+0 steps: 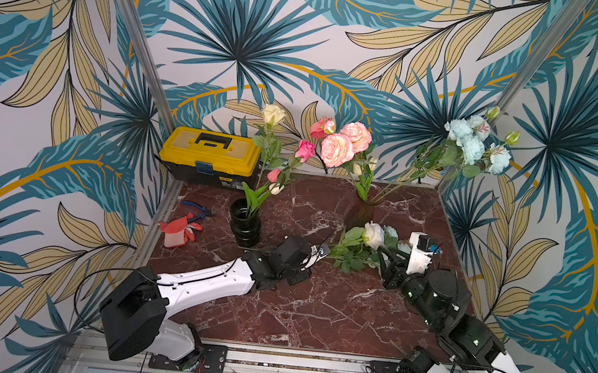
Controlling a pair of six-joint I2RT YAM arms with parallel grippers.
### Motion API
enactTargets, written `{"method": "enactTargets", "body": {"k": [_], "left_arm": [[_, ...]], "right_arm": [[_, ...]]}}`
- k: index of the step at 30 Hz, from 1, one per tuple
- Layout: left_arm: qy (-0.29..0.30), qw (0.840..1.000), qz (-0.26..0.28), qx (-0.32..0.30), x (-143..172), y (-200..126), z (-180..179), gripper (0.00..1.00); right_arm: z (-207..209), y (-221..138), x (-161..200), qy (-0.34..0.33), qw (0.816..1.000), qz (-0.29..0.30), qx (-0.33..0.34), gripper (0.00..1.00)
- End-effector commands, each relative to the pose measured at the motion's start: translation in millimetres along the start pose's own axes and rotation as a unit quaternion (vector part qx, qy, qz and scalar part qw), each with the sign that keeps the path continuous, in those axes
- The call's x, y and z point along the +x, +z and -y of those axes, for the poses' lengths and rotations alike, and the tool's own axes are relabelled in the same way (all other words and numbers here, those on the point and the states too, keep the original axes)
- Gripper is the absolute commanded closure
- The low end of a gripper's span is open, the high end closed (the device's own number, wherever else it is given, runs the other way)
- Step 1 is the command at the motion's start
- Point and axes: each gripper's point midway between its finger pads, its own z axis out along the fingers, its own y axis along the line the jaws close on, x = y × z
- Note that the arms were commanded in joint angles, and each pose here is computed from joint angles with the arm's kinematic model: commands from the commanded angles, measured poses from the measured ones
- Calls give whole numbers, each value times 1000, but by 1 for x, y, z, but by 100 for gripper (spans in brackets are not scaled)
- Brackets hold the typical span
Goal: Pick out blue flowers from the vase
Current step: Place the flower at the center of the board.
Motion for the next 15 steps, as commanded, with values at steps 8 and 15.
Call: {"method": "enactTargets", "body": {"k": [8, 15], "left_arm": [[152, 985, -76, -27, -12, 43, 7, 100], [191, 978, -84, 8, -21, 80, 24, 100]], "right_arm": [[6, 13, -11, -30, 999, 11, 40, 65], [18, 36, -17, -35, 996, -27, 79, 65]]}}
